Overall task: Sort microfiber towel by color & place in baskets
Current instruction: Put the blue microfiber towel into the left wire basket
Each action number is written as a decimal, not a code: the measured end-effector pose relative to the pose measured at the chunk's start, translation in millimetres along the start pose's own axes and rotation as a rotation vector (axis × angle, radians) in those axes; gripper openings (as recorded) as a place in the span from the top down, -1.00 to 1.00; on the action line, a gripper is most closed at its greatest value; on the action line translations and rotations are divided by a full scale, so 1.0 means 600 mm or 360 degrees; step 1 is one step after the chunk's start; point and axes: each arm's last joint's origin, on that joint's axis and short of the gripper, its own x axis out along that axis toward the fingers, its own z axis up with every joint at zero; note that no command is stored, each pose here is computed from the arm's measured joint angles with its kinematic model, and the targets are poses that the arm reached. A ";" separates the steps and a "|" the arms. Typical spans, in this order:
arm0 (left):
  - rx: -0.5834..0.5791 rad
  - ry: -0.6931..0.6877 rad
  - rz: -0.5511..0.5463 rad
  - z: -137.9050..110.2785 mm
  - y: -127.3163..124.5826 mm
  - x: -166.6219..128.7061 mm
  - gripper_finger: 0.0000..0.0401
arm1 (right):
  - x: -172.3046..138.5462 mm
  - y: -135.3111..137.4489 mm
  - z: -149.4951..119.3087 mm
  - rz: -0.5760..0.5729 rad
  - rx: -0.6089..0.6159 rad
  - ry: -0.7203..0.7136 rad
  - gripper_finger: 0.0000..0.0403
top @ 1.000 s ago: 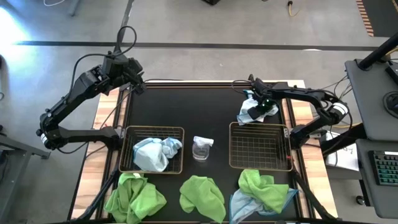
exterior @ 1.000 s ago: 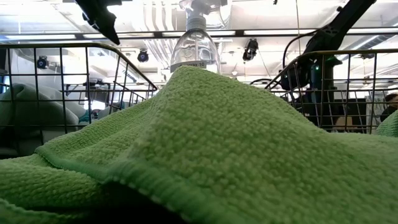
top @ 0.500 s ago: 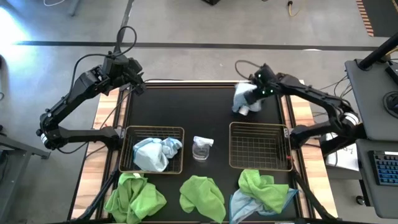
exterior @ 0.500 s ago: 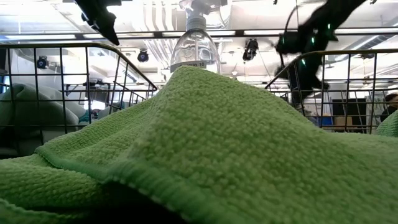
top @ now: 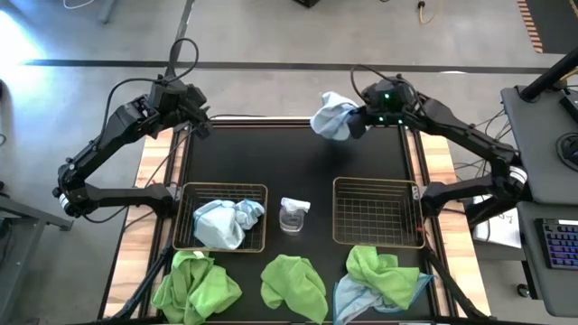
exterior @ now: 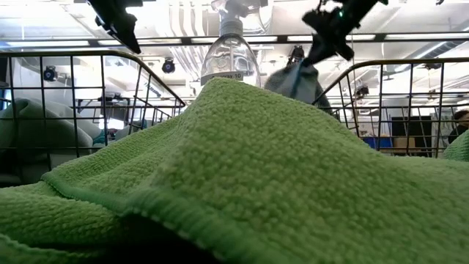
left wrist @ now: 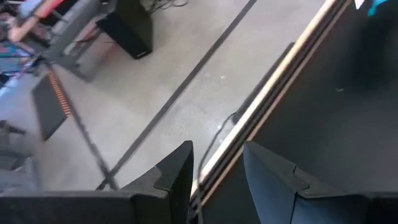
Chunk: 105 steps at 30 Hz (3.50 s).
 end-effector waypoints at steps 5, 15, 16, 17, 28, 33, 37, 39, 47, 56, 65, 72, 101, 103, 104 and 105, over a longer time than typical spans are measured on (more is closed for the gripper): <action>-0.0020 -0.0066 -0.0191 0.002 -0.006 0.000 0.37 | -0.010 0.028 0.014 0.0094 -0.0055 -0.0094 0.94; -0.0125 -0.0483 -0.0687 0.033 -0.017 -0.009 0.37 | -0.002 0.068 0.027 0.0238 -0.0052 -0.0247 0.94; -0.0122 -0.0542 -0.0727 0.038 -0.018 -0.011 0.37 | 0.000 0.072 0.029 0.0252 -0.0057 -0.0263 0.94; -0.0120 -0.0593 -0.0759 0.042 -0.018 -0.013 0.37 | 0.002 0.076 0.030 0.0266 -0.0062 -0.0275 0.94; -0.0083 -0.0637 -0.0883 0.077 -0.048 0.043 0.37 | 0.010 0.120 0.042 0.0422 -0.0126 -0.0464 0.94; -0.0026 -0.0685 -0.0968 0.098 -0.072 0.081 0.37 | 0.009 0.136 0.042 0.0473 -0.0157 -0.0494 0.94; -0.0003 -0.0703 -0.1121 0.105 -0.087 0.106 0.37 | 0.010 0.145 0.041 0.0497 -0.0176 -0.0510 0.94; 0.0002 -0.0700 -0.1152 0.107 -0.094 0.116 0.37 | 0.011 0.146 0.041 0.0498 -0.0178 -0.0506 0.94; 0.0031 -0.0730 -0.1247 0.118 -0.118 0.139 0.37 | 0.031 0.152 0.040 0.0498 -0.0193 -0.0498 0.94; 0.0038 -0.0775 -0.1244 0.123 -0.122 0.140 0.37 | 0.049 0.158 0.037 0.0497 -0.0209 -0.0475 0.94; 0.0039 -0.0779 -0.1245 0.124 -0.122 0.139 0.37 | 0.049 0.169 0.037 0.0534 -0.0225 -0.0508 0.94; 0.0036 -0.0797 -0.1240 0.126 -0.122 0.139 0.37 | 0.043 0.183 0.035 0.0578 -0.0258 -0.0531 0.94; 0.0045 -0.0806 -0.1307 0.130 -0.141 0.128 0.78 | 0.039 0.196 0.032 0.0612 -0.0319 -0.0556 0.94; 0.0045 -0.0806 -0.1307 0.130 -0.141 0.128 0.93 | 0.039 0.196 0.032 0.0612 -0.0319 -0.0556 0.94; 0.0044 -0.0806 -0.1307 0.130 -0.141 0.128 0.96 | 0.039 0.196 0.032 0.0612 -0.0319 -0.0555 0.94; 0.0044 -0.0805 -0.1307 0.130 -0.141 0.128 0.97 | 0.039 0.196 0.032 0.0611 -0.0319 -0.0555 0.94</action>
